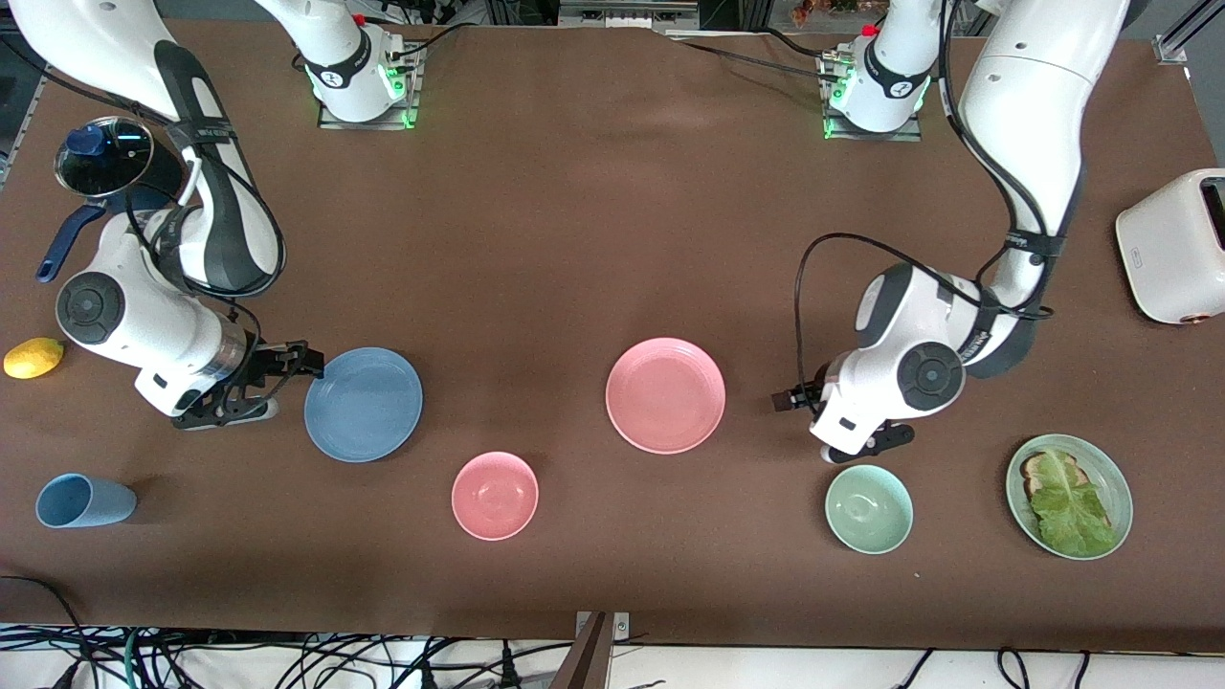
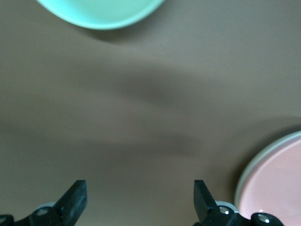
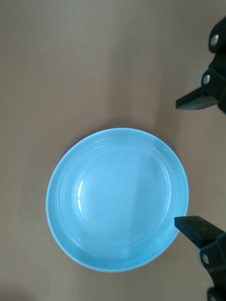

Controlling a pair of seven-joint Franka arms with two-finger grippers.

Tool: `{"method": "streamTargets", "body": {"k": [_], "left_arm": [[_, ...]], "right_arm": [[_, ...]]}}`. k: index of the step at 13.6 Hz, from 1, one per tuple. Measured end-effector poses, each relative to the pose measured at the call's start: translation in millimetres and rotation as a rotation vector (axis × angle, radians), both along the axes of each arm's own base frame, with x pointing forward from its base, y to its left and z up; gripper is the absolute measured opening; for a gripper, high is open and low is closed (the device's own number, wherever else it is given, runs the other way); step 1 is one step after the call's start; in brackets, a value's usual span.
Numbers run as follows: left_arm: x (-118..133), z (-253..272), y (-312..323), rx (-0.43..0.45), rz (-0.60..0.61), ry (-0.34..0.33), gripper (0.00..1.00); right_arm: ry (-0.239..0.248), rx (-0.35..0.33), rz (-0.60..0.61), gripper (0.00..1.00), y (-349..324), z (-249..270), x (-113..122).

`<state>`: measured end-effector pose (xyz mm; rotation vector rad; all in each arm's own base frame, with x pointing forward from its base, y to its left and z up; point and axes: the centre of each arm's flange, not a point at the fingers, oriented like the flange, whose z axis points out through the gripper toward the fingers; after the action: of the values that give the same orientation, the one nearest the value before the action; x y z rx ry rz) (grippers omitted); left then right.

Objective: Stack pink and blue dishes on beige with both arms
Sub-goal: 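Grasp the blue plate rim with the right gripper while the left gripper withdraws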

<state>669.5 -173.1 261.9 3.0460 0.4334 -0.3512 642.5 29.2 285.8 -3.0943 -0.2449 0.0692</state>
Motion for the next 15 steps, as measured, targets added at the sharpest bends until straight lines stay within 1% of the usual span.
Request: {"method": "streamTargets", "body": {"k": [4, 6, 8, 9, 10, 11, 12, 13, 15], "left_arm": [[7.6, 16.2, 70.7, -0.023, -0.062, 0.025, 1.0], [7.5, 24.8, 98.9, -0.032, -0.084, 0.039, 1.0], [7.0, 34.4, 122.6, -0.04, -0.1, 0.045, 1.0], [6.3, 40.1, 130.1, -0.039, -0.098, 0.047, 1.0], [6.1, 47.4, 138.1, -0.037, -0.091, 0.043, 1.0], [5.8, 55.5, 149.5, -0.036, -0.08, 0.038, 1.0], [5.6, 65.4, 162.3, -0.034, -0.078, 0.027, 1.0], [4.5, 76.9, 176.2, -0.027, -0.089, 0.013, 1.0], [-3.2, 105.3, 202.4, -0.001, -0.122, -0.012, 1.0]], "right_arm": [[-0.019, -0.002, -0.01, 1.0, -12.1, -35.7, 1.3], [-0.023, -0.001, -0.017, 1.0, -16.6, -48.4, 2.6], [-0.037, -0.001, -0.02, 1.0, -18.6, -56.1, 7.1], [-0.043, -0.001, -0.019, 0.98, -18.5, -58.3, 10.2], [-0.048, 0.0, -0.018, 0.98, -18.0, -59.2, 13.7], [-0.053, 0.001, -0.017, 0.94, -17.7, -60.0, 17.4], [-0.057, 0.001, -0.015, 0.93, -17.5, -61.3, 21.4], [-0.062, 0.002, -0.014, 0.89, -17.5, -63.2, 26.0], [-0.064, 0.003, -0.011, 0.89, -17.4, -72.0, 33.2]]}}
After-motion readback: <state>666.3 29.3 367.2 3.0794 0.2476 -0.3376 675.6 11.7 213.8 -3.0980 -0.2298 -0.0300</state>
